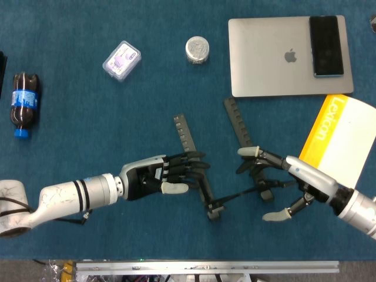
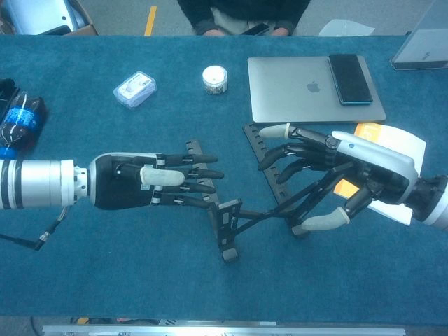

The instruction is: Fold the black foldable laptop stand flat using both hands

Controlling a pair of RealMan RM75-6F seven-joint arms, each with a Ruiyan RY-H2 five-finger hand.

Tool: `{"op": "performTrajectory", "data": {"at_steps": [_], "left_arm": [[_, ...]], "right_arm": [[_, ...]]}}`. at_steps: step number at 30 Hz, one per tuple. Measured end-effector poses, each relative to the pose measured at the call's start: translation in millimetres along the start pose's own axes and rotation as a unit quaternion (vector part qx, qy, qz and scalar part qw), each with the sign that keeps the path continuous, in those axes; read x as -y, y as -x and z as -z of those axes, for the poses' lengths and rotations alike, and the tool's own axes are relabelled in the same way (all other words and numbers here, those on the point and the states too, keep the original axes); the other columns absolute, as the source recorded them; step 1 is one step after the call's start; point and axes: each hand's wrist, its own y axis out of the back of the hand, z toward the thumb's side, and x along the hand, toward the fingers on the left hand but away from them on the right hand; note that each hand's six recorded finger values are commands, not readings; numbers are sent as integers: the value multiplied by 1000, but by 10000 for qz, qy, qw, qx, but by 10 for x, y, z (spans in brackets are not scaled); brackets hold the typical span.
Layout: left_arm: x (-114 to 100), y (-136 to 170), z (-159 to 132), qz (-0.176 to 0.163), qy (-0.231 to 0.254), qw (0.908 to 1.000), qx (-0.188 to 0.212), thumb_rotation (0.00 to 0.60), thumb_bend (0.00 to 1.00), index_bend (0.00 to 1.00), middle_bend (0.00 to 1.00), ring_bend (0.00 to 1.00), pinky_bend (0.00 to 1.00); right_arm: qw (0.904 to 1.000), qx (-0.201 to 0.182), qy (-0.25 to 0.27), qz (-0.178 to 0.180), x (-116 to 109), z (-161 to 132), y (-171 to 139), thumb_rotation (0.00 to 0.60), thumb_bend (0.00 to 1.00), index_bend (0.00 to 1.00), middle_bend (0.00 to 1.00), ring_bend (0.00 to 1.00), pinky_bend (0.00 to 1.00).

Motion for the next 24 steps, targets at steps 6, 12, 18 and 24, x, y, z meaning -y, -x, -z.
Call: {"op": "performTrajectory", "data": {"at_steps": [6,12,18,24], "left_arm": [[9,-15,119,30,265,9996,-75,600,258,0,68,78,110],[41,-24,156,110,448,9989,-72,592,258,0,68,77,110],[-34,-51,50,-12,301,9995,0,563,257,0,70,77,110],[-61,-66,-110,-90,177,9997,137,538,256,0,70,77,110]], "right_arm": [[10000,4,-11,49,-16,14,-5,600,44,105,291,122,279],[10000,4,3,59,-22,22,-13,600,45,106,291,122,279],[10000,-34,14,13,-7,6,-19,600,44,105,291,122,279],[10000,-34,23,15,-5,9,-26,600,45,105,291,122,280]]}}
